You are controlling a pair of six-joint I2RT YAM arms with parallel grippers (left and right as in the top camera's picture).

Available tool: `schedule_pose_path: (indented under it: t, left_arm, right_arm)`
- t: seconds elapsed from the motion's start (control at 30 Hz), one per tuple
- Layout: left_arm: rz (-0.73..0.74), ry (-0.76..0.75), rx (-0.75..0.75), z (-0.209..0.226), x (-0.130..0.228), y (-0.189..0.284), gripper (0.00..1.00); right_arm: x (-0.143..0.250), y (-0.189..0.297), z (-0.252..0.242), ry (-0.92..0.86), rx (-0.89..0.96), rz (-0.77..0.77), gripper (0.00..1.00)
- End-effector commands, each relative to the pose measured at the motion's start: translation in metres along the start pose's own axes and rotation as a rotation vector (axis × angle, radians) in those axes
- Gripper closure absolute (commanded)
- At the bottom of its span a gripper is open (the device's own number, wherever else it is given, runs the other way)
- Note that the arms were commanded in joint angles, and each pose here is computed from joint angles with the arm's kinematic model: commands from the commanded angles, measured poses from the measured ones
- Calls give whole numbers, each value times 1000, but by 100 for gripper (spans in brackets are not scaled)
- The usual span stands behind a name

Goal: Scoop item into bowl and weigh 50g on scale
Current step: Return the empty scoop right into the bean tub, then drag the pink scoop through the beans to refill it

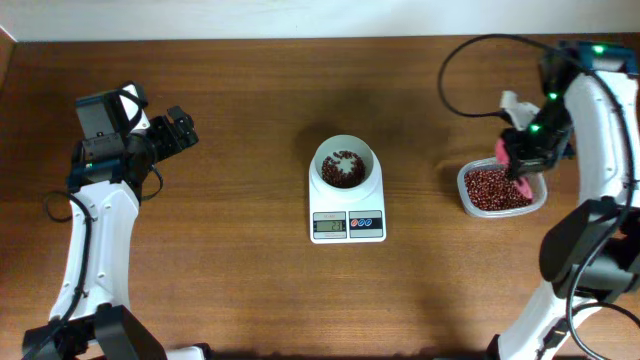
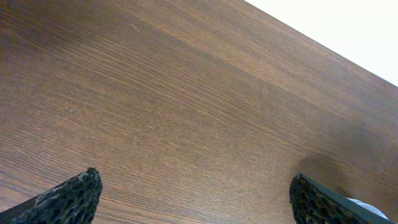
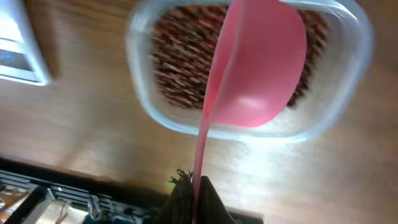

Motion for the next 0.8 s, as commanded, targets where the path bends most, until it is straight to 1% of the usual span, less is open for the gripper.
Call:
schedule_pose_path:
  t: [0.0, 0.1, 0.17, 0.23, 0.33, 0.5, 0.67, 0.77]
  left_arm:
    - [-13, 9, -10, 2, -6, 2, 1]
    - [-13, 9, -10, 2, -6, 2, 1]
    - [-13, 9, -10, 2, -6, 2, 1]
    - [-13, 9, -10, 2, -6, 2, 1]
    - [-13, 9, -10, 2, -6, 2, 1]
    - [-13, 9, -10, 2, -6, 2, 1]
    - [-13, 10, -10, 2, -6, 2, 1]
    - [-13, 9, -10, 2, -6, 2, 1]
  right_arm:
    - [17, -8, -27, -57, 68, 61, 96]
    - [28, -25, -34, -79, 51, 129, 96]
    - [31, -33, -32, -80, 36, 148, 96]
    - [31, -42, -23, -84, -30, 155, 96]
    - [40, -53, -31, -80, 27, 207, 96]
    - [23, -75, -34, -79, 27, 134, 96]
    - [16, -86, -10, -86, -152, 97, 96]
    - [13, -85, 0, -90, -225, 80, 96]
Point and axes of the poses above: each gripper's point midway between its finger pads, its own y axis back along the fingers, its own z axis along the line the jaws close on, x = y × z, the point moved 3 cm from there along y, back along the fingers, and after that the axes turned 12 degrees about -y, right-handed, at the moved point
